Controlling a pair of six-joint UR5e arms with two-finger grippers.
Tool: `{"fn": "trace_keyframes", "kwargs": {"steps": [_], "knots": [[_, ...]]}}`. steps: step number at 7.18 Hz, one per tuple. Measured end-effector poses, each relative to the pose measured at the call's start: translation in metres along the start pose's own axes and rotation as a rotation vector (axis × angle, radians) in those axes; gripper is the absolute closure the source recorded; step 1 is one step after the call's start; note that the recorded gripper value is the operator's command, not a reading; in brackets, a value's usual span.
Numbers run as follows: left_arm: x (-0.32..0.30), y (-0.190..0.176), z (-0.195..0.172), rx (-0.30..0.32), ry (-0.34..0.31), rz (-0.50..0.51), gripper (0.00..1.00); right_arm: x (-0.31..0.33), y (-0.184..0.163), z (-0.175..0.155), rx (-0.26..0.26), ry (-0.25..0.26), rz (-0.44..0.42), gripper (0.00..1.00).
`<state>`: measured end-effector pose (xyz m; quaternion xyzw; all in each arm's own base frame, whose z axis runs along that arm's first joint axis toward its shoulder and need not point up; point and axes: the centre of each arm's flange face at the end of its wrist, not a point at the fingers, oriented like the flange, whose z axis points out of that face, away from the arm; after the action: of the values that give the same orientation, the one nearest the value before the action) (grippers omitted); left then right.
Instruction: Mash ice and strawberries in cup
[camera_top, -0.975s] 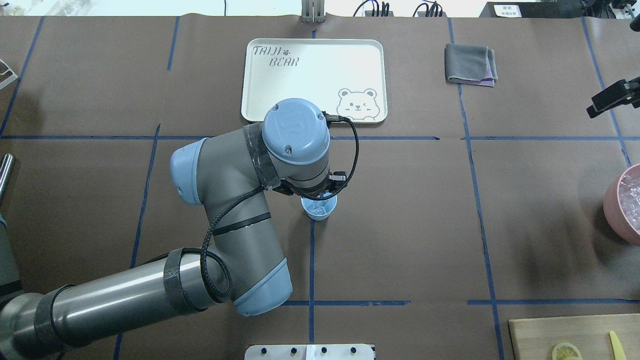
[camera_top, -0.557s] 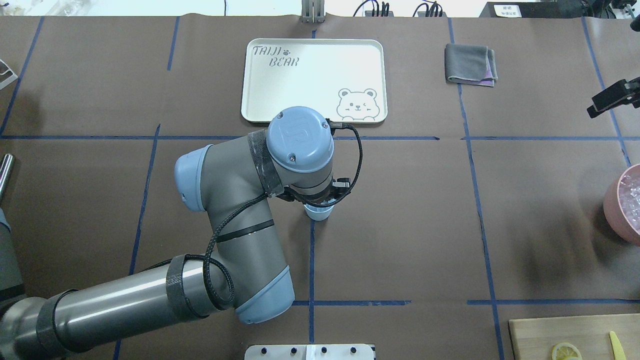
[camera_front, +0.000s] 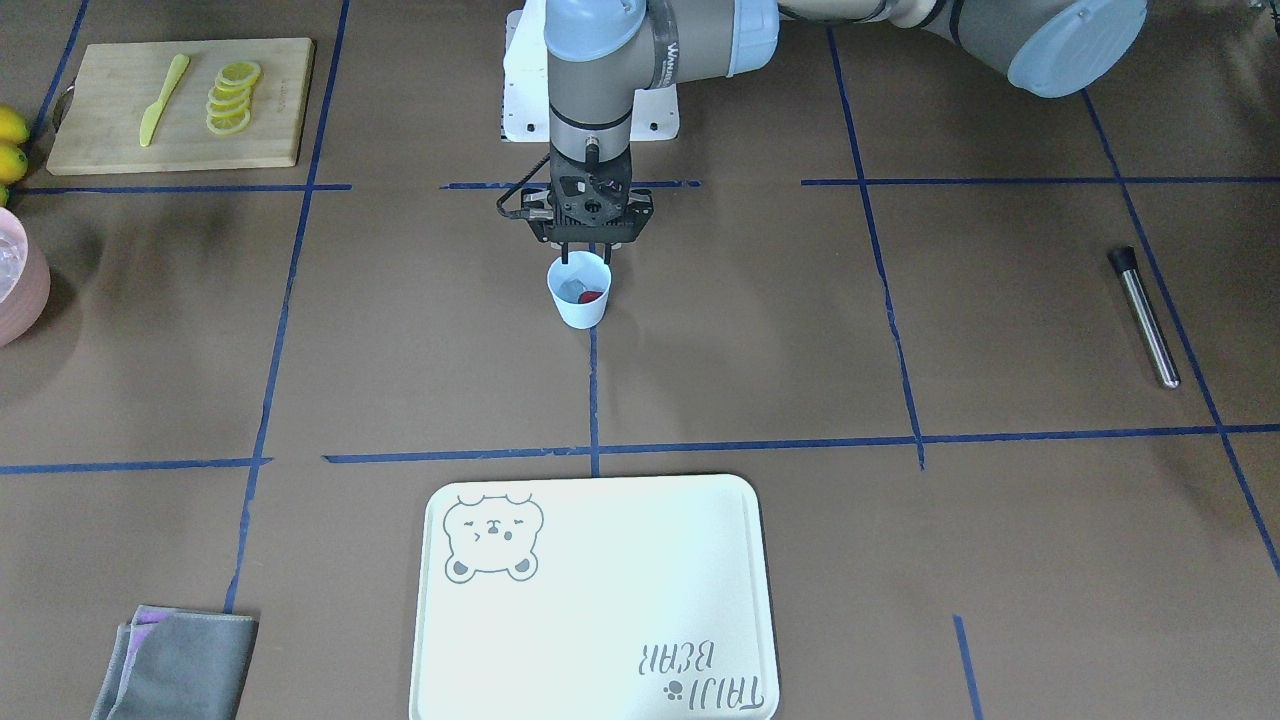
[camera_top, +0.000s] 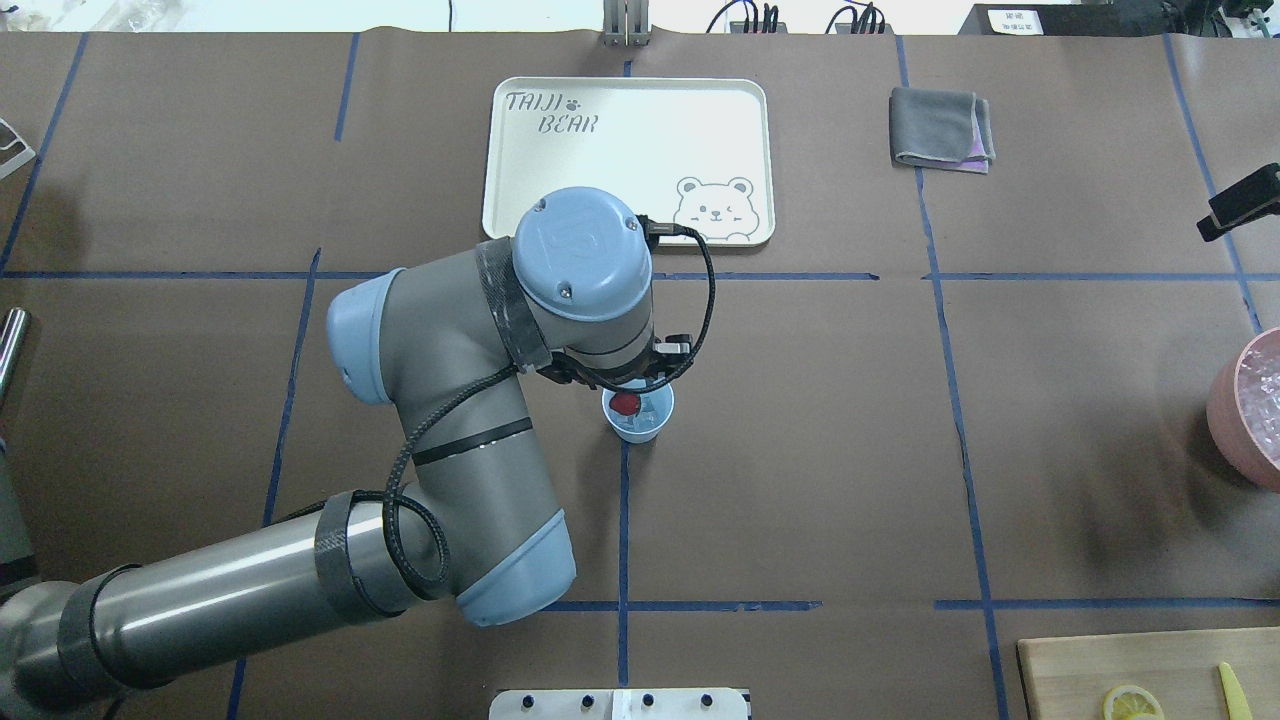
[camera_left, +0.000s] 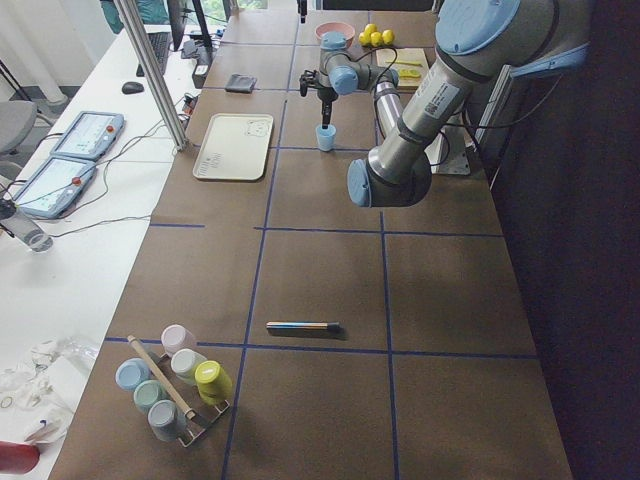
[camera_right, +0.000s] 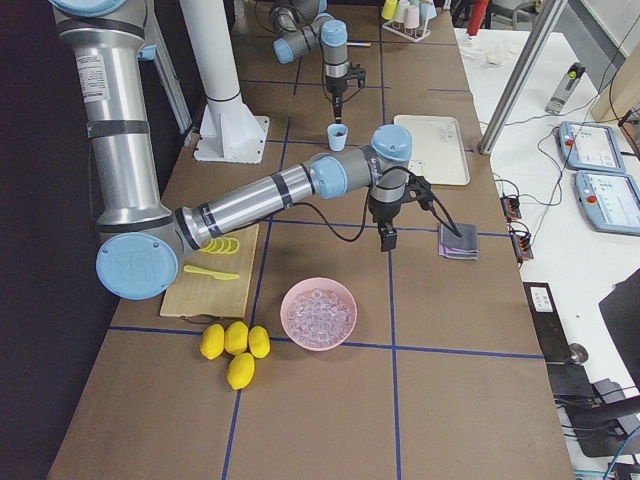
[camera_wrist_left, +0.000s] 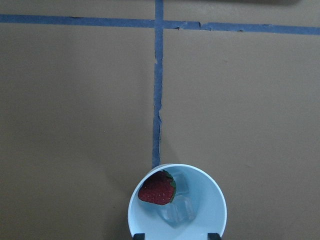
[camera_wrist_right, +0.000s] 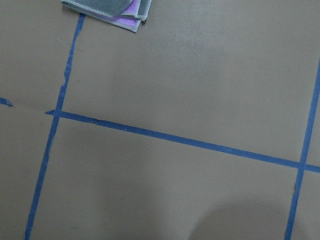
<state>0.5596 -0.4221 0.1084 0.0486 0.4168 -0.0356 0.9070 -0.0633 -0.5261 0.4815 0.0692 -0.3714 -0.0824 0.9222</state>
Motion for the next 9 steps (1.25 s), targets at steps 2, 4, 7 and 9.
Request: {"fn": "trace_keyframes", "kwargs": {"steps": [2, 4, 7, 9], "knots": [[-0.052, -0.033, -0.008, 0.022, -0.022, 0.011, 0.00, 0.085, 0.021, 0.017, 0.022, -0.049, -0.016, 0.01], [-0.126, -0.067, -0.022, 0.014, -0.048, 0.050, 0.00, 0.144, 0.054, 0.026, 0.053, -0.078, -0.011, 0.01], [-0.265, -0.135, -0.043, -0.058, -0.138, 0.133, 0.00, 0.166, 0.068, 0.019, 0.070, -0.067, 0.025, 0.01], [-0.376, -0.165, -0.061, -0.111, -0.144, 0.159, 0.00, 0.179, 0.079, 0.012, 0.082, -0.015, 0.049, 0.01]]}}
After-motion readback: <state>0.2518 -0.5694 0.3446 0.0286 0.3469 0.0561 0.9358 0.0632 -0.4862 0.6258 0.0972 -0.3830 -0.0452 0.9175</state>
